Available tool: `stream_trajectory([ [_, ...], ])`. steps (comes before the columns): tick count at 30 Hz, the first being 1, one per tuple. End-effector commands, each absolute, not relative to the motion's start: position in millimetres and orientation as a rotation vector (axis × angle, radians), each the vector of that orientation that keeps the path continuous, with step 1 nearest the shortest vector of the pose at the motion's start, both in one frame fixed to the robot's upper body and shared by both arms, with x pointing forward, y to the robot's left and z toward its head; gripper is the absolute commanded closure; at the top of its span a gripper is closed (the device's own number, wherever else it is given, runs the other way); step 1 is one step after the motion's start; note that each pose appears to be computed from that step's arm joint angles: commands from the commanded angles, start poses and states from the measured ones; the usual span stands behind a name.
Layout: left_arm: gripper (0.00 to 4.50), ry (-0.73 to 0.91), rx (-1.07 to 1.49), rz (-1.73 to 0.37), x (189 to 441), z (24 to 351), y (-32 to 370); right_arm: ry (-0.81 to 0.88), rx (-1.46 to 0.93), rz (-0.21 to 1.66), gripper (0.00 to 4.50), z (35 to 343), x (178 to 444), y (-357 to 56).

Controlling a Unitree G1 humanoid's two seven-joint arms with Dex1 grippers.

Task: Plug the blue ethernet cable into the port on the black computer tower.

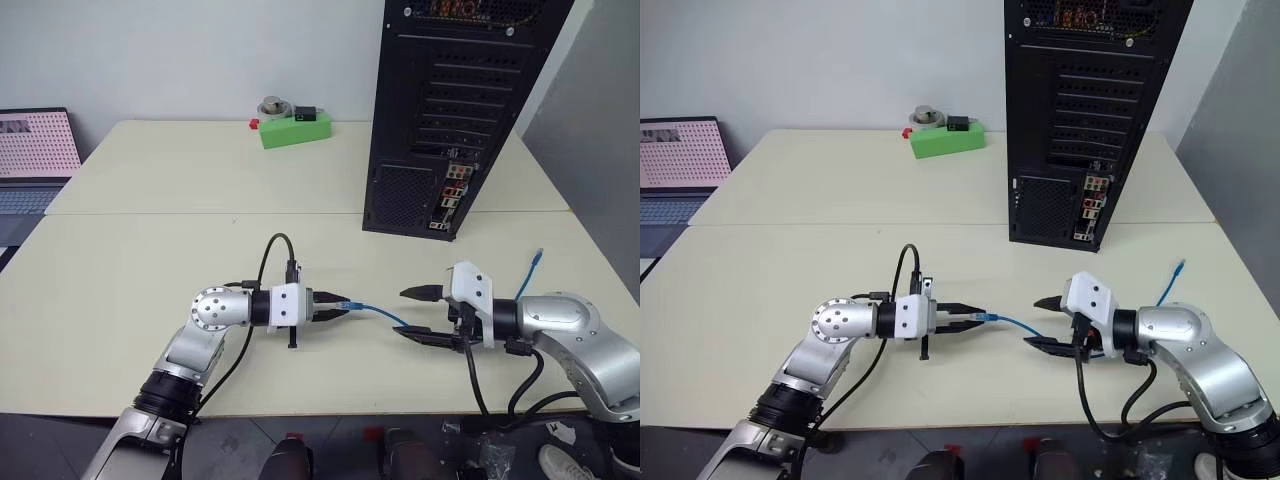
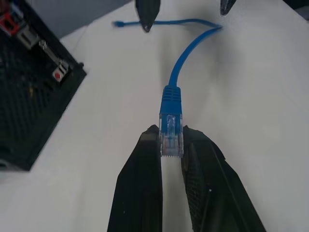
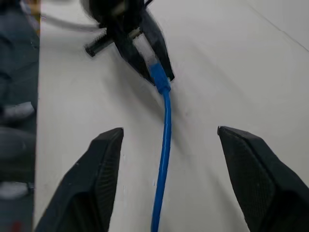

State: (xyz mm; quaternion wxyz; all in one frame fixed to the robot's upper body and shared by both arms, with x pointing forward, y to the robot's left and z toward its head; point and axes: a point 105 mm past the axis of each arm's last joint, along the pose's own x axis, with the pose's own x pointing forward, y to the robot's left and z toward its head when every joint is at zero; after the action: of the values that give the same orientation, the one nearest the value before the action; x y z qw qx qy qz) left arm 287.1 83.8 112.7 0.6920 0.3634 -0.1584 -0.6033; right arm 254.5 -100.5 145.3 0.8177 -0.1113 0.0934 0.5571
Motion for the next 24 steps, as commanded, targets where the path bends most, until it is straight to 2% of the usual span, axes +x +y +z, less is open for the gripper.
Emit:
stream_trajectory([
  [1, 4.19, -0.579, 0.912, -1.309, 279.4, 124.2, 77.5, 0.187, -0.097, 1.167, 1.06, 152.7, 254.0, -86.4],
  [7, 4.19, -0.732, 0.982, -1.252, 279.0, 133.1, 79.5, 0.211, 0.05, 1.168, 1.06, 154.4, 255.1, -71.8],
  [16, 4.19, -0.79, 0.999, -1.218, 279.9, 135.9, 80.5, 0.233, 0.088, 1.175, 1.06, 153.3, 256.2, -63.3],
  [19, 4.19, -0.791, 1.001, -1.213, 280.4, 136.0, 80.0, 0.234, 0.088, 1.173, 1.59, 153.1, 257.1, -61.9],
  [24, 4.19, -0.796, 1.004, -1.215, 279.2, 134.8, 78.6, 0.234, 0.088, 1.173, 2.73, 153.8, 258.0, -60.9],
])
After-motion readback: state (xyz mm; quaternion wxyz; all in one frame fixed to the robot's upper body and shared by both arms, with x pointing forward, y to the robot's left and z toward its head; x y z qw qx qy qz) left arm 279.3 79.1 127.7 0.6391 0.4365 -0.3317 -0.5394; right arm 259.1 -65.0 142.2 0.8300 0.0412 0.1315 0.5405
